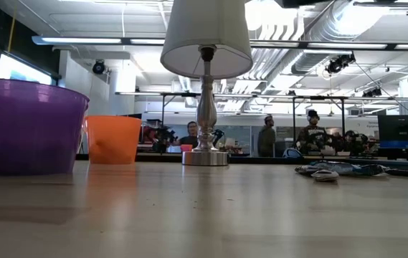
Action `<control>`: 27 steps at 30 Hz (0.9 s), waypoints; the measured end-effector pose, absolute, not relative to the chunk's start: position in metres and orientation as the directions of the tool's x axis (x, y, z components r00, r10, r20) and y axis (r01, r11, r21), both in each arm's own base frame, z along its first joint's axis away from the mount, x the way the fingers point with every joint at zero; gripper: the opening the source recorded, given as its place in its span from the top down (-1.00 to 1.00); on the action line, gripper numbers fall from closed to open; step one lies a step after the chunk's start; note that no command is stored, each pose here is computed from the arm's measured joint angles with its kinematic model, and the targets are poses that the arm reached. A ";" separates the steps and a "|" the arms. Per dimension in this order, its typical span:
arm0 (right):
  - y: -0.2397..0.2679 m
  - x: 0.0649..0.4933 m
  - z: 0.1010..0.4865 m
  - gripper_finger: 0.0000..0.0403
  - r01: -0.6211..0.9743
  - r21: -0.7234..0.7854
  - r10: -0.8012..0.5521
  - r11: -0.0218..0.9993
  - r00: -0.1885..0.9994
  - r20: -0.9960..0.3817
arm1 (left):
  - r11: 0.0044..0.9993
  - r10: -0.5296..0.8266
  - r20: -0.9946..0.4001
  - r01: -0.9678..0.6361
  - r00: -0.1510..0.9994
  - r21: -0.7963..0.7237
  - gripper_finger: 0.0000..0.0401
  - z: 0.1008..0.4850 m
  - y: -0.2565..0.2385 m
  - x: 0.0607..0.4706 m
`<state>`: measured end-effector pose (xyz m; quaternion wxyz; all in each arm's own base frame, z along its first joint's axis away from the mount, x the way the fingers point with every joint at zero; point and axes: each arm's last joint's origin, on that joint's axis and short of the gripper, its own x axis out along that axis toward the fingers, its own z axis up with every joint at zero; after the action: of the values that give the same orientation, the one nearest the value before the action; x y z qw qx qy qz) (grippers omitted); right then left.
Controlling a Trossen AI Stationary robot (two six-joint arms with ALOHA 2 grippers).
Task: Sort candy
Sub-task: Put the orange chocolate into the black bucket
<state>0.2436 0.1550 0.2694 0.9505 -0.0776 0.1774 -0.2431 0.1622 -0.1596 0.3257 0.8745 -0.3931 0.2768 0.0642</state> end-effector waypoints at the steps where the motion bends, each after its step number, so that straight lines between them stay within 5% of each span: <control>1: 0.153 0.244 0.269 0.03 0.443 -0.231 -0.497 0.866 0.813 -0.304 | 0.652 -0.119 -0.542 -0.346 0.832 -0.675 1.00 0.322 -0.167 0.160; 10: 0.142 0.245 0.262 0.03 0.378 -0.325 -0.486 0.867 0.784 -0.385 | 0.431 -0.254 -0.705 -0.575 0.662 -0.695 1.00 0.295 -0.225 0.148; 19: 0.145 0.245 0.260 0.03 0.228 -0.419 -0.416 0.879 0.795 -0.441 | 0.462 -0.229 -0.939 -0.820 0.257 -0.337 1.00 0.298 -0.230 0.120; 27: 0.149 0.245 0.256 0.03 0.141 -0.281 -0.277 0.949 0.798 -0.535 | 0.489 -0.236 -0.949 -0.818 0.210 -0.303 0.97 0.291 -0.234 0.113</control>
<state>0.2453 0.1486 0.2564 0.9412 -0.1142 0.2979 -0.1109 0.1133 -0.2336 0.2913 0.6341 -0.4503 0.5854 0.2293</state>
